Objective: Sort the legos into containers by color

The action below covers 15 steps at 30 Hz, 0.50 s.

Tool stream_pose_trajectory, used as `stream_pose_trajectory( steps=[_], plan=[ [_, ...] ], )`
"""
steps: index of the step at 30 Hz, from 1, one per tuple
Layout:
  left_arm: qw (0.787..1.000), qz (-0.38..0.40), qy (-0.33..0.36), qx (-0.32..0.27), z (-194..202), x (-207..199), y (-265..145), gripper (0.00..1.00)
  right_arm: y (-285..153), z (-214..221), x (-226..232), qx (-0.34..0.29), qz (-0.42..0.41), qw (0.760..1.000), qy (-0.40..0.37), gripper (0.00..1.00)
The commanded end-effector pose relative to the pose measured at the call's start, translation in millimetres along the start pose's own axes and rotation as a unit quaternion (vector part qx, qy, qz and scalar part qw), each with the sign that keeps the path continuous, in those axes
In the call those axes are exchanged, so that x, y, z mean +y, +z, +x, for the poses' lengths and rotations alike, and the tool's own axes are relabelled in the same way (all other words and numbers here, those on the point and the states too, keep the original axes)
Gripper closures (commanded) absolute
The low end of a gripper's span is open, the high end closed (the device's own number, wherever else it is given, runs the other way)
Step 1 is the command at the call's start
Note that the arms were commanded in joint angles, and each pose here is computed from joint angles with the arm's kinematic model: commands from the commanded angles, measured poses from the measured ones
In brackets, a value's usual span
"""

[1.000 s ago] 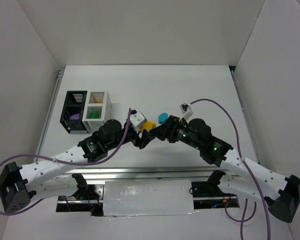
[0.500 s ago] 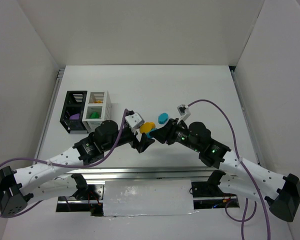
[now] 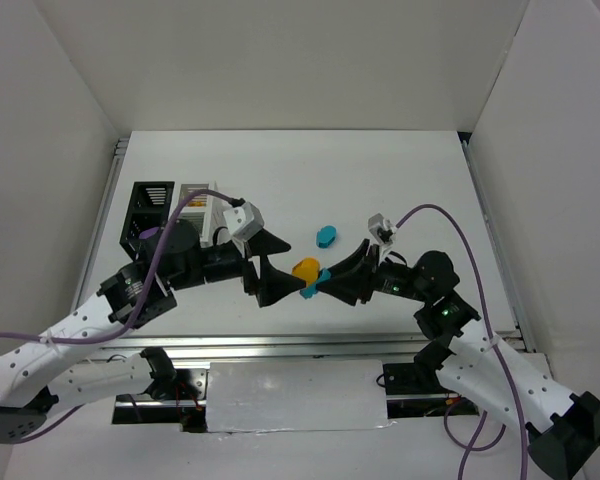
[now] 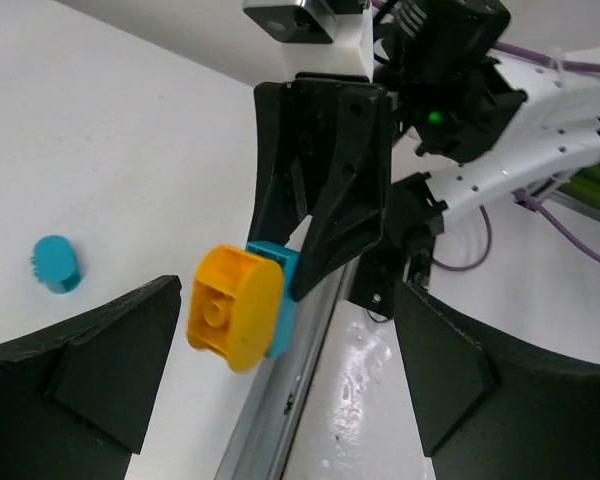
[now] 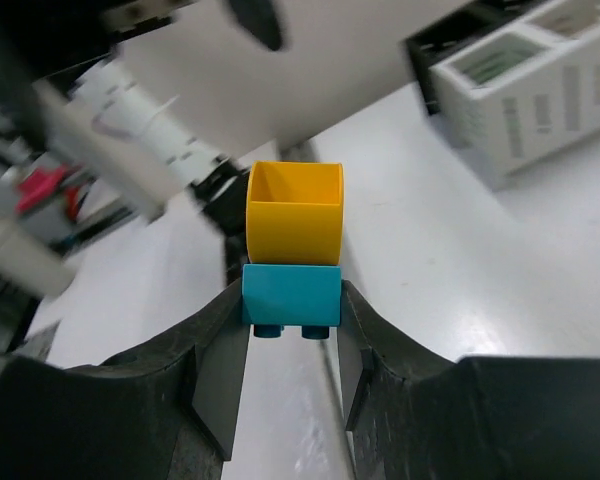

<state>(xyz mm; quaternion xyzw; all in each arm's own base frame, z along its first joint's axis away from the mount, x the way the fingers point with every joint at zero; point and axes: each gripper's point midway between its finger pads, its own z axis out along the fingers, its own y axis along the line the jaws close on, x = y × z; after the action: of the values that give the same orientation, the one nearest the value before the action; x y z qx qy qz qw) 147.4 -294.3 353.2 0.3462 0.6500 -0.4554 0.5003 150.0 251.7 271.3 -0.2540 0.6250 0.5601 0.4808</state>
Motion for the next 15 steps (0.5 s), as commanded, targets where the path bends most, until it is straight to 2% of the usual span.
stream_pose_trajectory(
  steps=[1, 5, 10, 12, 15],
  plan=[
    [0.997, 0.058, -0.027, 0.053, 23, -20, 1, 0.00, -13, -10, 67, 0.028, -0.175, 0.981, -0.079, 1.00],
    [0.995, 0.062, -0.033, 0.069, 37, -19, 4, 0.00, -20, -14, 84, 0.026, -0.212, 0.973, -0.086, 1.00],
    [0.991, 0.101, -0.034, 0.076, 42, -30, 3, 0.02, -19, -19, 83, 0.023, -0.198, 0.976, -0.091, 1.00],
    [0.991, 0.109, -0.035, 0.076, 42, -33, 3, 0.09, -18, -22, 81, 0.020, -0.189, 0.978, -0.091, 1.00],
    [0.987, 0.133, -0.035, 0.080, 42, -40, 4, 0.27, -13, -27, 74, 0.011, -0.170, 0.981, -0.097, 1.00]
  ],
)
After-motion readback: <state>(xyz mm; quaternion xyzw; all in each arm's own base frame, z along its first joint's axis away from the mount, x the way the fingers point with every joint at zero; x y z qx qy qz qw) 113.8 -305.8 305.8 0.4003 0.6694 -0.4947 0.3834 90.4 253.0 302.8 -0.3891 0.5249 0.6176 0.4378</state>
